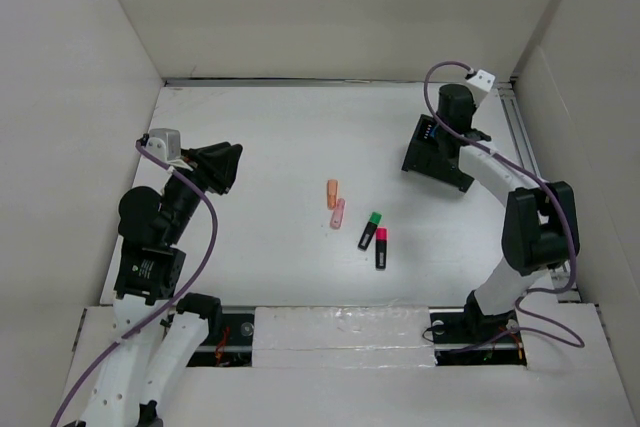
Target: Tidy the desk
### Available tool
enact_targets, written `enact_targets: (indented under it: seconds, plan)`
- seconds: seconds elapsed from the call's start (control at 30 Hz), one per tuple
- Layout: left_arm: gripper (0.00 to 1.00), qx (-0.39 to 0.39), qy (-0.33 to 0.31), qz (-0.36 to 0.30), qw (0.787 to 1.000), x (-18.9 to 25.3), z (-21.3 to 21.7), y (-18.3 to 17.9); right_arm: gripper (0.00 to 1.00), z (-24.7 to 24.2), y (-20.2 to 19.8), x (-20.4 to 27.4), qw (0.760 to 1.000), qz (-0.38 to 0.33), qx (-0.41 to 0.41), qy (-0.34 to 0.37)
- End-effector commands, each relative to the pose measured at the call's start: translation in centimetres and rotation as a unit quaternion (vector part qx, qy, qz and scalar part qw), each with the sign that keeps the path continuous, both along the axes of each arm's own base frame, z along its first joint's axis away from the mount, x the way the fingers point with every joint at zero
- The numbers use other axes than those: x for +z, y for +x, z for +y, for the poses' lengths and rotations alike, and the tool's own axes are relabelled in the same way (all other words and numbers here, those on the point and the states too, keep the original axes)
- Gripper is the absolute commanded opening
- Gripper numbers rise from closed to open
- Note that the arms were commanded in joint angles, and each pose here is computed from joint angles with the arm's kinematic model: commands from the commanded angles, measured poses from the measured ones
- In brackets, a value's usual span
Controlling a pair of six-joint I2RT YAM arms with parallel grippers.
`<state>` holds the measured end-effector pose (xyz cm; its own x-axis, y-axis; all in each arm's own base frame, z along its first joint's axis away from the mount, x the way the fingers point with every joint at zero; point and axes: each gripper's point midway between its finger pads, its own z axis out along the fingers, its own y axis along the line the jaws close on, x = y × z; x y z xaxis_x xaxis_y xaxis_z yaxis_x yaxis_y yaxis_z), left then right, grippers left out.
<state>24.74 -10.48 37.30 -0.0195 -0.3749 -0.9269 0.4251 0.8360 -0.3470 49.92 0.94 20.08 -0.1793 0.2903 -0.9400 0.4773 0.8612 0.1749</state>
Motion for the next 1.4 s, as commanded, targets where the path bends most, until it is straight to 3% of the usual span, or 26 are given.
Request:
enact_targets:
  seconds: [0.0, 0.03, 0.07, 0.1, 0.17, 0.27, 0.3, 0.33, 0.37, 0.4, 0.43, 0.47, 0.53, 0.63, 0.67, 0.73, 0.87, 1.1, 1.27, 1.37]
  plan:
    - [0.29, -0.003, 0.000, -0.014, 1.000, 0.4, -0.2, 0.3, 0.36, 0.1, 0.8, 3.5, 0.999, -0.052, -0.013, -0.001]
    - [0.29, 0.000, -0.001, -0.015, 1.000, 0.5, -0.1, 0.3, 0.43, 0.5, 0.4, 3.8, 0.998, -0.055, -0.009, 0.001]
    - [0.29, 0.000, 0.000, -0.013, 1.000, 0.4, -0.1, 0.3, 0.59, 1.4, 0.2, 4.1, 0.998, -0.058, 0.003, 0.004]
    - [0.29, -0.001, -0.001, -0.013, 1.000, 0.4, -0.1, 0.3, 0.64, 2.1, -0.1, 4.6, 0.998, -0.063, 0.013, 0.008]
    - [0.29, -0.002, -0.001, -0.016, 1.000, 0.5, -0.1, 0.2, 0.70, 3.9, -1.2, 5.9, 0.996, -0.079, 0.036, 0.016]
    - [0.29, 0.001, 0.000, -0.008, 1.000, 0.1, -0.1, 0.6, 0.70, 6.2, -3.2, 6.7, 0.993, -0.088, 0.068, 0.029]
    - [0.29, -0.001, 0.001, -0.008, 1.000, 0.1, -0.2, 0.5, 0.64, 8.3, -3.8, 6.6, 0.991, -0.088, 0.097, 0.033]
    - [0.29, -0.004, 0.001, -0.010, 1.000, 0.3, -0.2, 0.5, 0.51, 9.5, -4.4, 6.5, 0.989, -0.089, 0.112, 0.044]
    - [0.29, -0.003, 0.001, -0.010, 1.000, 0.3, -0.2, 0.5, 0.18, 11.2, -5.1, 5.2, 0.985, -0.076, 0.147, 0.056]
    - [0.29, -0.001, 0.000, -0.009, 1.000, 0.2, -0.2, 0.6, 0.07, 13.5, -6.0, 4.4, 0.979, -0.066, 0.183, 0.067]
    - [0.29, 0.003, 0.000, -0.008, 1.000, 0.2, 0.0, 0.7, 0.00, 15.0, -6.5, 3.3, 0.973, -0.054, 0.208, 0.078]
    - [0.29, 0.003, 0.002, -0.008, 1.000, 0.2, 0.0, 0.6, 0.00, 18.5, -7.7, 1.2, 0.959, -0.030, 0.268, 0.087]
    - [0.29, 0.003, 0.001, -0.009, 1.000, 0.2, 0.0, 0.6, 0.00, 21.6, -9.0, -1.2, 0.946, 0.001, 0.313, 0.088]
    - [0.29, 0.008, 0.000, -0.007, 1.000, 0.2, 0.1, 0.7, 0.32, 25.3, -10.8, -5.7, 0.934, 0.066, 0.346, 0.060]
    - [0.29, 0.006, 0.002, -0.005, 1.000, 0.0, 0.1, 0.8, 0.51, 26.1, -11.2, -6.5, 0.930, 0.079, 0.356, 0.055]
    - [0.29, 0.002, 0.001, -0.007, 1.000, 0.2, -0.1, 0.7, 0.64, 27.7, -11.9, -8.7, 0.918, 0.109, 0.379, 0.042]
    - [0.29, 0.009, 0.003, -0.003, 1.000, -0.1, 0.1, 0.9, 0.68, 29.9, -13.5, -10.6, 0.905, 0.129, 0.403, 0.039]
    - [0.29, 0.003, 0.003, -0.006, 1.000, 0.0, 0.0, 0.7, 0.68, 30.5, -12.9, -13.6, 0.904, 0.157, 0.396, 0.033]
    - [0.29, -0.003, 0.002, -0.009, 1.000, 0.2, -0.2, 0.5, 0.62, 31.1, -11.5, -14.7, 0.908, 0.165, 0.384, 0.017]
    - [0.29, -0.003, 0.001, -0.013, 1.000, 0.4, -0.2, 0.4, 0.52, 31.7, -10.8, -14.9, 0.911, 0.172, 0.374, -0.007]
